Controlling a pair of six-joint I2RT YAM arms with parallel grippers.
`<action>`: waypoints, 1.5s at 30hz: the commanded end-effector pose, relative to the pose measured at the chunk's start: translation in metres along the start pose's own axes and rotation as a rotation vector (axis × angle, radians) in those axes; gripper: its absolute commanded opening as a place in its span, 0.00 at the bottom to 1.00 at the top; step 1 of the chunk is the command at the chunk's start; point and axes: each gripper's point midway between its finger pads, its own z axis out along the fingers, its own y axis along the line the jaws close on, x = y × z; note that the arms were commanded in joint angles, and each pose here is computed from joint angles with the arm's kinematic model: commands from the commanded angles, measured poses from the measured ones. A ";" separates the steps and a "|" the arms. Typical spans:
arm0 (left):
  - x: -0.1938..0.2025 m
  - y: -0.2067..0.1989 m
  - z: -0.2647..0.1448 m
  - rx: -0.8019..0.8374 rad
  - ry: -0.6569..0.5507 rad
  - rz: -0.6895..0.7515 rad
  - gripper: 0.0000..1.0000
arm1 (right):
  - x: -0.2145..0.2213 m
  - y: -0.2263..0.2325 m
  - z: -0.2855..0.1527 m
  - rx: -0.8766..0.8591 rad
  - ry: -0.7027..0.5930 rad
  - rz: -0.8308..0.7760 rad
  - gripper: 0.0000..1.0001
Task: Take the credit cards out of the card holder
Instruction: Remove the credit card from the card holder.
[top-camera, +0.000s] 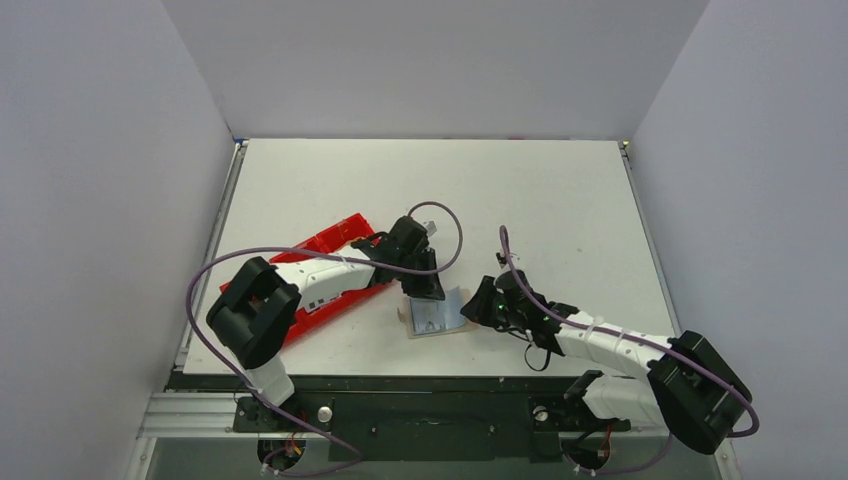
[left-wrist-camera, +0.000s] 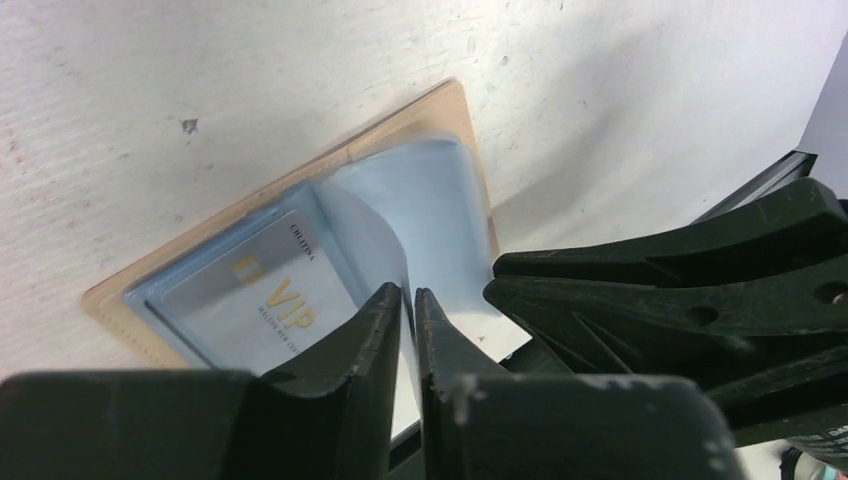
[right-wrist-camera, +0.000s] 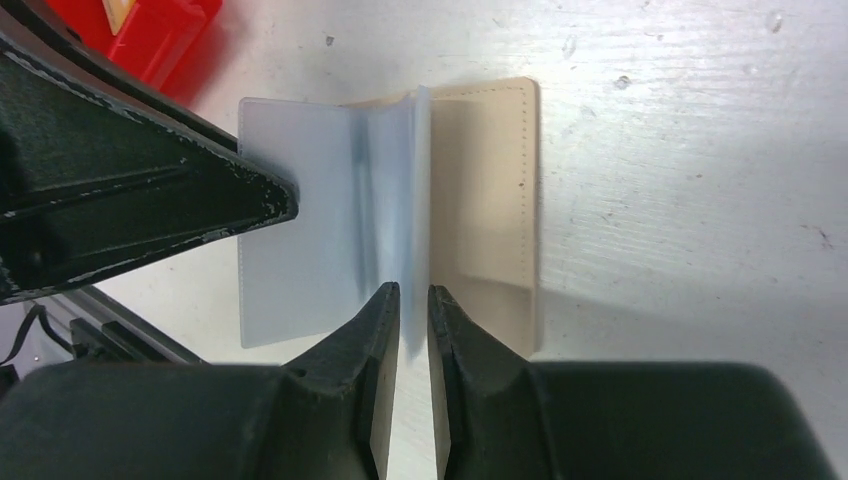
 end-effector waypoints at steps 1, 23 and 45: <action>-0.018 -0.032 0.006 0.088 -0.029 0.010 0.12 | -0.021 0.011 -0.009 -0.004 -0.074 -0.035 0.14; 0.000 -0.048 0.065 0.138 0.072 -0.010 0.31 | -0.045 0.006 -0.051 0.067 -0.171 -0.054 0.14; -0.029 -0.003 -0.038 0.025 -0.144 -0.012 0.36 | -0.032 0.081 -0.030 -0.082 -0.041 -0.127 0.23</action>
